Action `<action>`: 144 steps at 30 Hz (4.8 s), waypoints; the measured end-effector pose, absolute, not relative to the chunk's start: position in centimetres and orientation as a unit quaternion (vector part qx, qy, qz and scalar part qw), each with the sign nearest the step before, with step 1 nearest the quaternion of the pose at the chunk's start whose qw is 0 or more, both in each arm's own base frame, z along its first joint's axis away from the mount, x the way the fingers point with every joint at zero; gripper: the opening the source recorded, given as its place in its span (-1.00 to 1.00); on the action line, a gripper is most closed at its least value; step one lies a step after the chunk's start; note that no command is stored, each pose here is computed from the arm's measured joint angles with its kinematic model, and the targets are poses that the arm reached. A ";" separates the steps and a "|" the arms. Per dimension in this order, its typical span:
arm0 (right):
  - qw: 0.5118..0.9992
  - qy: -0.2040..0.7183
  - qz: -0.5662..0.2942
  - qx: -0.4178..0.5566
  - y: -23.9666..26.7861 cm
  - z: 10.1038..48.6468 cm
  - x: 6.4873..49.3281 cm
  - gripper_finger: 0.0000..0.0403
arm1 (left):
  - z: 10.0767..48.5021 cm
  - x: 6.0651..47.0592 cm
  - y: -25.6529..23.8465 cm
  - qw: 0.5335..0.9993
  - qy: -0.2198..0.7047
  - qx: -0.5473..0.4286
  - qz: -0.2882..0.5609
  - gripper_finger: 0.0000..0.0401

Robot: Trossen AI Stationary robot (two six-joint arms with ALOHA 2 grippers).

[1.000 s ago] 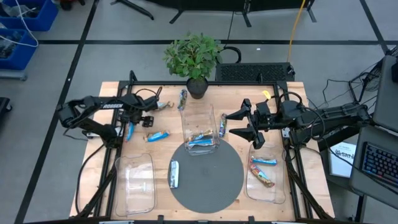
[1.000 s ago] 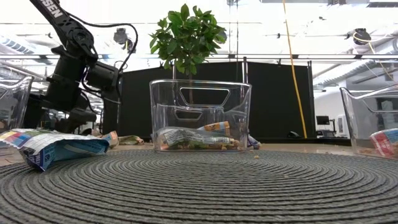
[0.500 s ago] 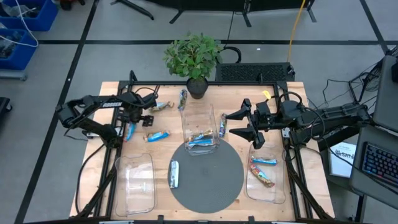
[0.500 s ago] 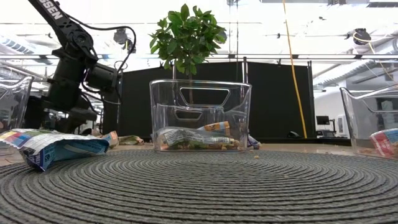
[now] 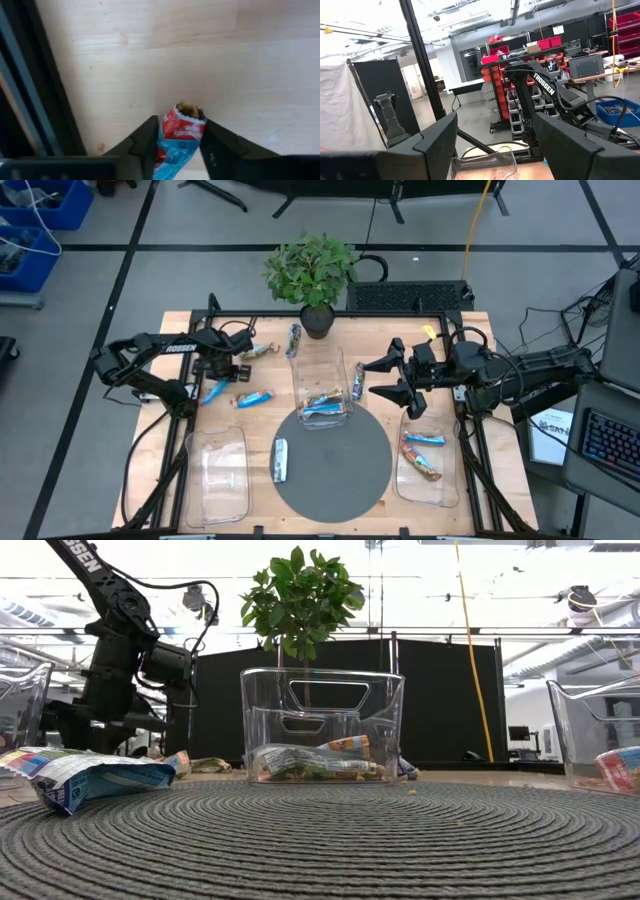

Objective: Pick and place Granola Bars by type
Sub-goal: Put the red granola bar into the right transparent bin

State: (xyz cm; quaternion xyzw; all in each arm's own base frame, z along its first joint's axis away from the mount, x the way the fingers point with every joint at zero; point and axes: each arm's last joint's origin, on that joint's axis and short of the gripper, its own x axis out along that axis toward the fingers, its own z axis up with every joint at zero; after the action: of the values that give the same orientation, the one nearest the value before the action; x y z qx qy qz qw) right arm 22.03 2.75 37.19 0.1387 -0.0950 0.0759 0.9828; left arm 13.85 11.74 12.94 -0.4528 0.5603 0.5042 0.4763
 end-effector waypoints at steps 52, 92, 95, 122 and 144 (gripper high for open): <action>0.977 -0.123 -0.012 0.176 2.7 37.6 22.1 0.26 | 44.0 23.5 3.8 0.884 0.222 -0.325 0.253 -0.95; 0.986 -0.086 0.012 0.141 5.7 41.9 30.2 0.35 | 47.3 31.4 -4.6 0.981 0.001 -0.192 -0.012 -0.95; 0.986 -0.086 0.013 0.142 5.7 41.9 30.2 0.11 | 47.3 31.5 -4.6 0.981 -0.002 -0.192 -0.008 -0.95; 0.989 -0.099 0.013 0.113 5.4 43.2 28.3 -0.98 | 48.2 30.8 -4.3 0.990 -0.026 -0.139 -0.014 0.06; 0.940 0.279 -0.089 0.173 4.8 39.3 17.6 -1.00 | 45.0 25.4 -1.4 0.960 0.239 -0.135 0.048 0.82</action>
State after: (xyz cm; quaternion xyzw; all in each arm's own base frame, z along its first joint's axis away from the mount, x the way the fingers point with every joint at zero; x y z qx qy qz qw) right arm 17.58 4.85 39.26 0.1727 0.2791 -0.0890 0.9404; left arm 25.44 -1.36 45.05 -0.1352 0.2392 0.0484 0.9603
